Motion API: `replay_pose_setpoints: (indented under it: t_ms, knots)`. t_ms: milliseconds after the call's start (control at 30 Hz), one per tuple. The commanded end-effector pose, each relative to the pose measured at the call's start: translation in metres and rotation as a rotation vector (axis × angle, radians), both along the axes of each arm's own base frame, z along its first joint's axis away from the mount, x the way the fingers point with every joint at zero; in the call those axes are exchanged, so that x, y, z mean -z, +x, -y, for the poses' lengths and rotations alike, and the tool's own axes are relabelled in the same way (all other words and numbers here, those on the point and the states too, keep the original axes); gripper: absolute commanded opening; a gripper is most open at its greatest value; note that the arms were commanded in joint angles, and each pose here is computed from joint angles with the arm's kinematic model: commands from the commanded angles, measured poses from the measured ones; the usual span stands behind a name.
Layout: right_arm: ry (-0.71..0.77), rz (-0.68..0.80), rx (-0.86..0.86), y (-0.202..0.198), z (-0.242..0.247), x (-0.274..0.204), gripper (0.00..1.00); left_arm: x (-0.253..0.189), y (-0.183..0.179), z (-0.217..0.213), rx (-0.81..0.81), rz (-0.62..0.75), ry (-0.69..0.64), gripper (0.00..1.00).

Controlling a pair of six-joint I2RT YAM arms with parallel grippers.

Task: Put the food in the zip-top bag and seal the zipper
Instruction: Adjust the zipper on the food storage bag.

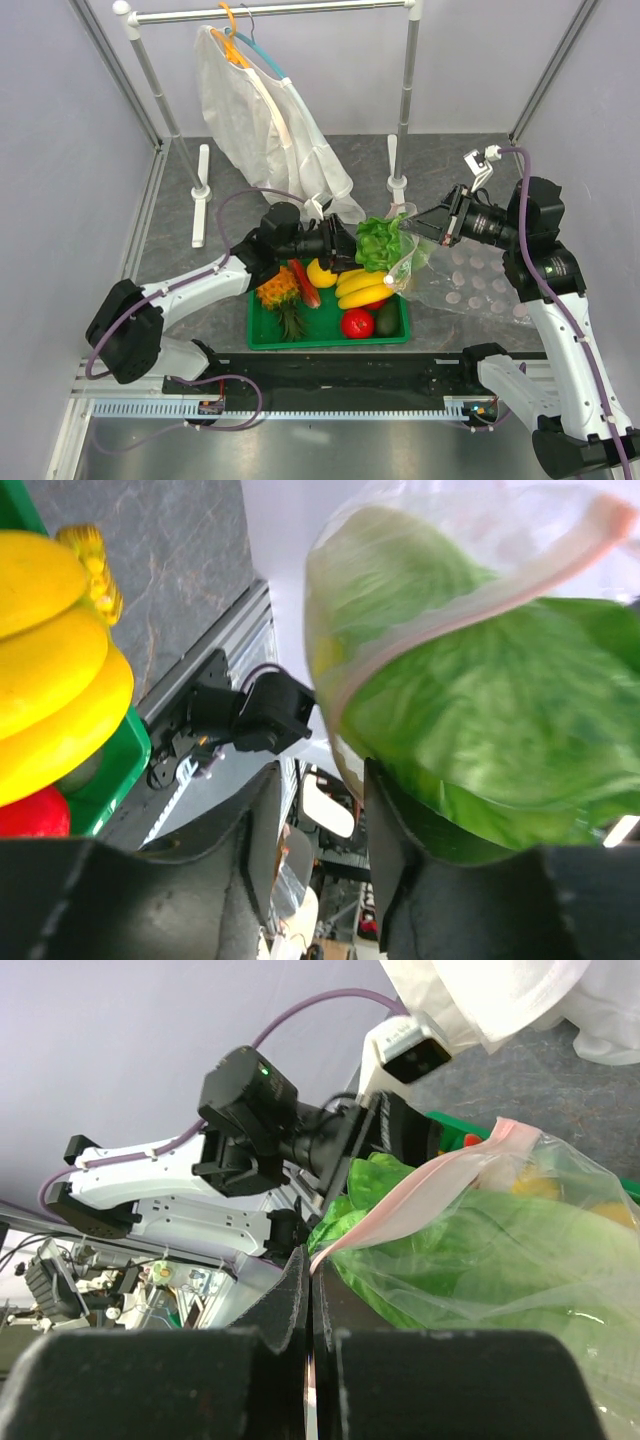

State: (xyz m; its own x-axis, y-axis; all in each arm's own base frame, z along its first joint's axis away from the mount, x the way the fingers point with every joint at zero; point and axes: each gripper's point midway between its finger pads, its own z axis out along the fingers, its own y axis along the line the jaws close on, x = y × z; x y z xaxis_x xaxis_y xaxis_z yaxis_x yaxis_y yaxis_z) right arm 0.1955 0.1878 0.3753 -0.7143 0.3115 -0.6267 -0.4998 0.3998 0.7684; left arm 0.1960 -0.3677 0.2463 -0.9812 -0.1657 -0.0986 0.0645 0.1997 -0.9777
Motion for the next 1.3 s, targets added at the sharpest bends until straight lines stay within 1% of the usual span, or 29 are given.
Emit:
replay_pose_setpoints:
  t_ms: [0, 133, 233, 333, 367, 400, 433, 467, 500, 533, 567, 600, 633, 667, 700, 733, 767, 800, 833, 867, 900, 933, 1033, 1100, 1167, 1200, 1267]
  knots:
    - [0.048, 0.060, -0.026, -0.001, -0.003, -0.020, 0.00, 0.000, 0.002, 0.010, -0.020, -0.028, 0.012, 0.43]
    - [0.051, 0.063, -0.035, -0.003, -0.004, -0.021, 0.00, 0.000, 0.005, 0.013, -0.019, -0.027, 0.009, 0.43]
    - [0.052, 0.059, -0.038, -0.005, -0.004, -0.019, 0.00, -0.007, 0.007, 0.016, -0.019, -0.013, -0.008, 0.38]
    - [0.047, 0.055, -0.039, -0.006, -0.004, -0.016, 0.00, -0.015, 0.008, 0.016, -0.011, 0.020, -0.022, 0.22]
    - [0.038, 0.053, -0.037, -0.006, -0.003, -0.014, 0.00, -0.019, 0.005, 0.015, 0.010, 0.031, -0.029, 0.12]
    - [0.028, 0.055, -0.023, -0.005, -0.002, -0.013, 0.00, -0.020, 0.006, 0.013, 0.016, 0.041, -0.029, 0.06]
    - [0.020, 0.054, -0.013, -0.005, -0.001, -0.012, 0.00, -0.026, 0.005, 0.012, 0.035, 0.086, -0.029, 0.02]
    - [0.001, 0.047, -0.001, -0.004, 0.001, -0.007, 0.00, -0.022, -0.001, 0.008, 0.066, 0.075, 0.001, 0.02]
    - [-0.014, 0.046, 0.013, -0.003, 0.003, -0.004, 0.00, -0.023, -0.001, 0.004, 0.078, 0.092, 0.013, 0.02]
    - [-0.040, 0.047, 0.072, 0.005, 0.009, 0.000, 0.00, -0.030, -0.002, 0.003, 0.104, 0.151, 0.023, 0.02]
    - [-0.082, 0.023, 0.104, 0.005, 0.014, 0.007, 0.00, -0.023, -0.009, -0.003, 0.139, 0.126, 0.076, 0.02]
    - [-0.149, 0.053, 0.145, 0.012, 0.022, 0.014, 0.00, -0.020, -0.011, -0.007, 0.162, 0.129, 0.109, 0.02]
    - [-0.213, 0.065, 0.225, 0.023, 0.033, 0.020, 0.00, -0.032, -0.010, -0.006, 0.199, 0.228, 0.118, 0.02]
    - [-0.269, 0.064, 0.270, 0.023, 0.043, 0.020, 0.00, -0.033, -0.011, -0.008, 0.231, 0.256, 0.145, 0.02]
    - [-0.336, 0.103, 0.298, 0.029, 0.052, 0.022, 0.00, -0.016, -0.017, -0.014, 0.269, 0.200, 0.228, 0.02]
    - [-0.367, 0.144, 0.344, 0.030, 0.061, 0.011, 0.00, -0.032, -0.011, -0.013, 0.291, 0.312, 0.233, 0.02]
    - [-0.424, 0.148, 0.421, 0.035, 0.076, 0.011, 0.00, -0.034, -0.008, -0.015, 0.304, 0.333, 0.261, 0.02]
    - [-0.472, 0.197, 0.437, 0.035, 0.083, 0.006, 0.00, -0.031, -0.009, -0.018, 0.333, 0.363, 0.291, 0.02]
    - [-0.489, 0.242, 0.471, 0.033, 0.090, -0.008, 0.00, -0.044, -0.003, -0.015, 0.328, 0.410, 0.296, 0.02]
    - [-0.522, 0.250, 0.505, 0.030, 0.099, -0.010, 0.00, -0.047, 0.000, -0.014, 0.333, 0.438, 0.309, 0.02]
    - [-0.553, 0.280, 0.508, 0.028, 0.103, -0.013, 0.00, -0.048, 0.000, -0.015, 0.354, 0.475, 0.329, 0.02]
    - [-0.570, 0.290, 0.508, 0.022, 0.105, -0.018, 0.00, -0.059, 0.005, -0.011, 0.353, 0.520, 0.327, 0.02]
    - [-0.602, 0.321, 0.492, 0.005, 0.110, -0.022, 0.00, -0.071, -0.012, 0.003, 0.433, 0.609, 0.300, 0.02]
    - [-0.606, 0.327, 0.484, -0.002, 0.110, -0.020, 0.00, -0.086, -0.014, 0.010, 0.438, 0.687, 0.281, 0.02]
    - [-0.601, 0.354, 0.446, -0.014, 0.106, -0.020, 0.00, -0.093, -0.018, 0.021, 0.461, 0.731, 0.267, 0.02]
    - [-0.601, 0.355, 0.445, -0.016, 0.106, -0.018, 0.00, -0.105, -0.016, 0.026, 0.445, 0.763, 0.254, 0.02]
    - [-0.602, 0.351, 0.457, -0.020, 0.109, -0.017, 0.00, -0.104, -0.019, 0.041, 0.474, 0.770, 0.241, 0.02]
